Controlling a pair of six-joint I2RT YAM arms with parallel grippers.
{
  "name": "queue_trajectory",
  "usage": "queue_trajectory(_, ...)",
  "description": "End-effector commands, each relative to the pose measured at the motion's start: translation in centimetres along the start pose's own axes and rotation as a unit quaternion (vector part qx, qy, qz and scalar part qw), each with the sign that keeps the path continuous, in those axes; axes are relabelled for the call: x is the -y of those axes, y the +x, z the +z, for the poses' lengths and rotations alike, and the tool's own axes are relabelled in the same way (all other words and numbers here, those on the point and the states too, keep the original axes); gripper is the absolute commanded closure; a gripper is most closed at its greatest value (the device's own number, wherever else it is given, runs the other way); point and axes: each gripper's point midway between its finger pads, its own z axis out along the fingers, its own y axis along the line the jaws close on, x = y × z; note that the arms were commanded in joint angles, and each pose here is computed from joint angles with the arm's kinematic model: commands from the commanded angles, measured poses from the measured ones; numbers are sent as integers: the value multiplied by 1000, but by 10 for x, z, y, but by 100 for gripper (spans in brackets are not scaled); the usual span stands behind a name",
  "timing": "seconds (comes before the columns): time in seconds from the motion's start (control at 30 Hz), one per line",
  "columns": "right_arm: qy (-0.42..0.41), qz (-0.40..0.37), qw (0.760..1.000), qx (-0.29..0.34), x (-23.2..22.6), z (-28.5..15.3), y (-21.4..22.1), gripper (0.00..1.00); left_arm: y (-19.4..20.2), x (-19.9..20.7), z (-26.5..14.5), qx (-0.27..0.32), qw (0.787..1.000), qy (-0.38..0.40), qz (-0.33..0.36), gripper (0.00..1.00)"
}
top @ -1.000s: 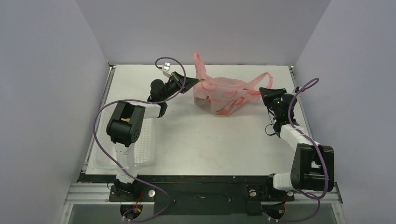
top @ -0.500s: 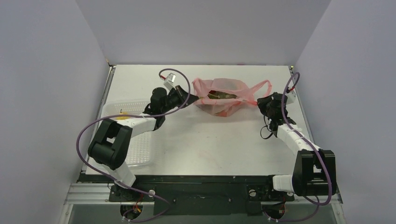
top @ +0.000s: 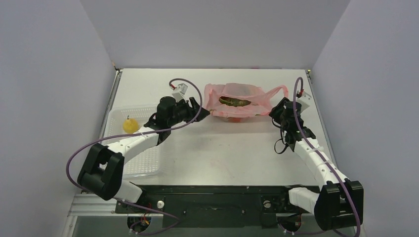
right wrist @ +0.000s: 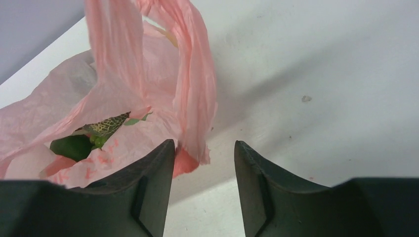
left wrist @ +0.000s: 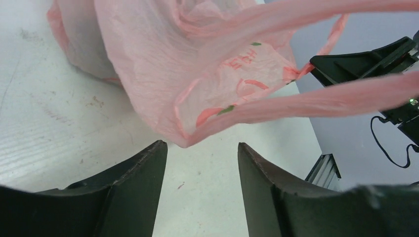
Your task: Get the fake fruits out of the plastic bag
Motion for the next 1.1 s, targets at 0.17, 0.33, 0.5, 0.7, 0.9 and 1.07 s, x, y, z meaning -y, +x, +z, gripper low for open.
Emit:
queue_trajectory(0.17,-57,-109,992,23,-33,-59,-31,45,-38,69,-23,21,996,23,84,44)
queue_trajectory(0.33,-156,-123,980,8,-68,-86,-17,42,-16,110,-39,30,992,48,115,40)
queue_trajectory(0.5,-227,9,974,-24,-107,-85,-11,32,13,152,-24,26,984,73,162,37)
queue_trajectory(0.7,-216,198,955,-51,-111,-52,6,21,8,168,14,40,981,39,188,37)
queue_trajectory(0.9,-214,231,948,-50,-118,-16,4,20,-1,166,60,26,971,36,234,37)
queue_trajectory(1.07,-176,234,955,-45,-111,14,6,24,-11,150,93,26,974,45,219,42)
